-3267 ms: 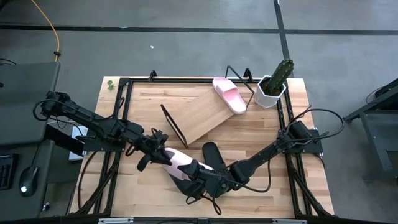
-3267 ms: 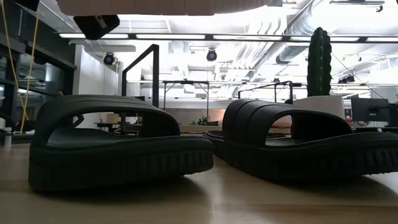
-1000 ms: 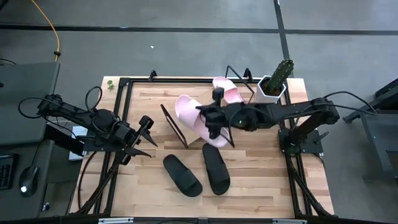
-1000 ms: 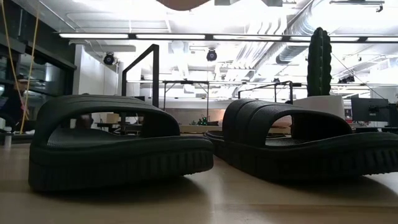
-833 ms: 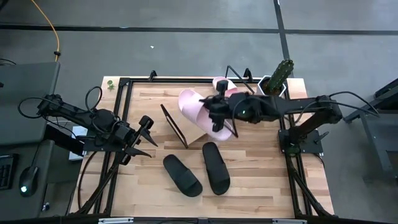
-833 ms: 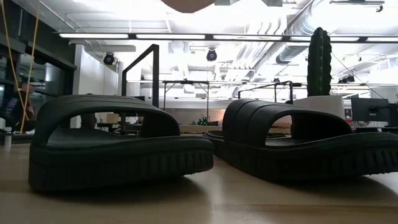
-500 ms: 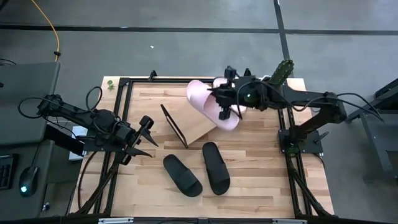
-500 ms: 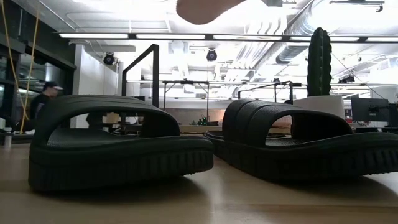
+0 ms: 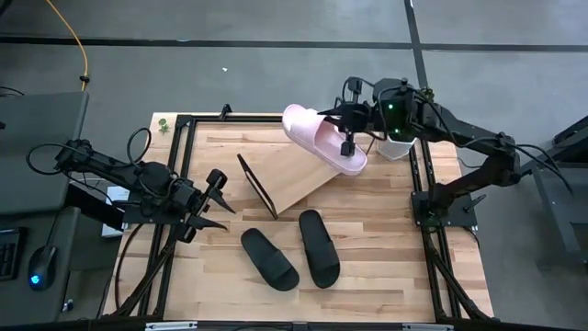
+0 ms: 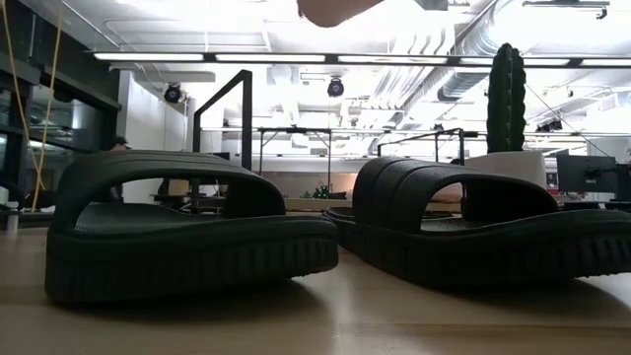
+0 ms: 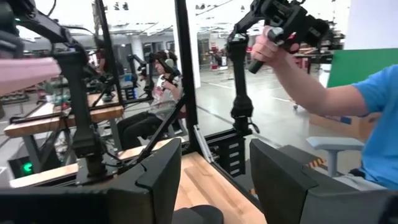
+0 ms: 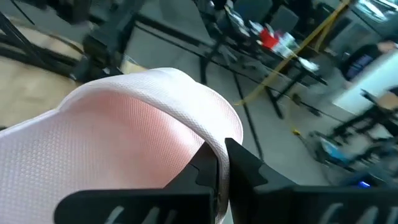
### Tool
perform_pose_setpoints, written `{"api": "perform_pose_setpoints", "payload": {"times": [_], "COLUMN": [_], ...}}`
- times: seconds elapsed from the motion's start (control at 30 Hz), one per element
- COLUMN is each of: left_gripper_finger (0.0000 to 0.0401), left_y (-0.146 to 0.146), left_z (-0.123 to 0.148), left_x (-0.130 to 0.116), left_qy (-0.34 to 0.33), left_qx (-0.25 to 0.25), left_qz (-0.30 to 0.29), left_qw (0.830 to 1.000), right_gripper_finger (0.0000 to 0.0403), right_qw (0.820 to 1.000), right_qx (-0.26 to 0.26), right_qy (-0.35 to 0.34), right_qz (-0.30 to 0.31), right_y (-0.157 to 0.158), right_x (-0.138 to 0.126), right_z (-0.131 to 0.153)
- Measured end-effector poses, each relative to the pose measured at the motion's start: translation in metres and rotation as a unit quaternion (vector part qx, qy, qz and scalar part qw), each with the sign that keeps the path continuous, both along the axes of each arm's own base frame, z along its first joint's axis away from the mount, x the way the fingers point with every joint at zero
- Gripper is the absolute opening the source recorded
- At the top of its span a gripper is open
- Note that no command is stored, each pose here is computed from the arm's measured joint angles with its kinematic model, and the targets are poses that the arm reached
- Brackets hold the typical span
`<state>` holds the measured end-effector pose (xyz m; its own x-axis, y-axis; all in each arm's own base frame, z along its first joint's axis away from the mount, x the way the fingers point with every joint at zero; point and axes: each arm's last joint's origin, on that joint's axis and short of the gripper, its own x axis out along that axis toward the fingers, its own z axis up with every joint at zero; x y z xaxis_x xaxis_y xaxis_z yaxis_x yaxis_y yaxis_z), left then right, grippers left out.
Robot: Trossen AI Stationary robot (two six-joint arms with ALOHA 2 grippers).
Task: Pick and place slides into the shelf
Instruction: Put the pink slide on the shelf
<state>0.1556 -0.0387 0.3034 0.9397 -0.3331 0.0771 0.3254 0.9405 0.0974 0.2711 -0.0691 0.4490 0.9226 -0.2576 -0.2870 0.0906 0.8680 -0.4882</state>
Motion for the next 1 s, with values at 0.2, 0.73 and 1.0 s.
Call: {"api": "perform_pose_setpoints", "payload": {"times": [0.2, 0.73, 1.0], "left_gripper_finger": [0.0175, 0.0175, 0.0175], "left_y": [0.0, 0.0, 0.0], "left_z": [0.0, 0.0, -0.001], "left_x": [0.0, 0.0, 0.0], "left_qy": [0.0, 0.0, 0.004], "left_qx": [0.0, 0.0, 0.0], "left_qz": [0.003, 0.003, 0.003], "left_qw": [1.0, 1.0, 1.0], "right_gripper_finger": [0.0, 0.0, 0.0], "right_qw": [0.999, 0.994, 0.991], "right_qx": [0.026, 0.098, 0.115], "right_qy": [0.016, 0.047, 0.067], "right_qz": [-0.015, -0.012, -0.013], "right_y": [-0.012, -0.029, -0.028], "right_x": [-0.005, -0.014, -0.011], "right_z": [-0.004, -0.013, -0.035]}}
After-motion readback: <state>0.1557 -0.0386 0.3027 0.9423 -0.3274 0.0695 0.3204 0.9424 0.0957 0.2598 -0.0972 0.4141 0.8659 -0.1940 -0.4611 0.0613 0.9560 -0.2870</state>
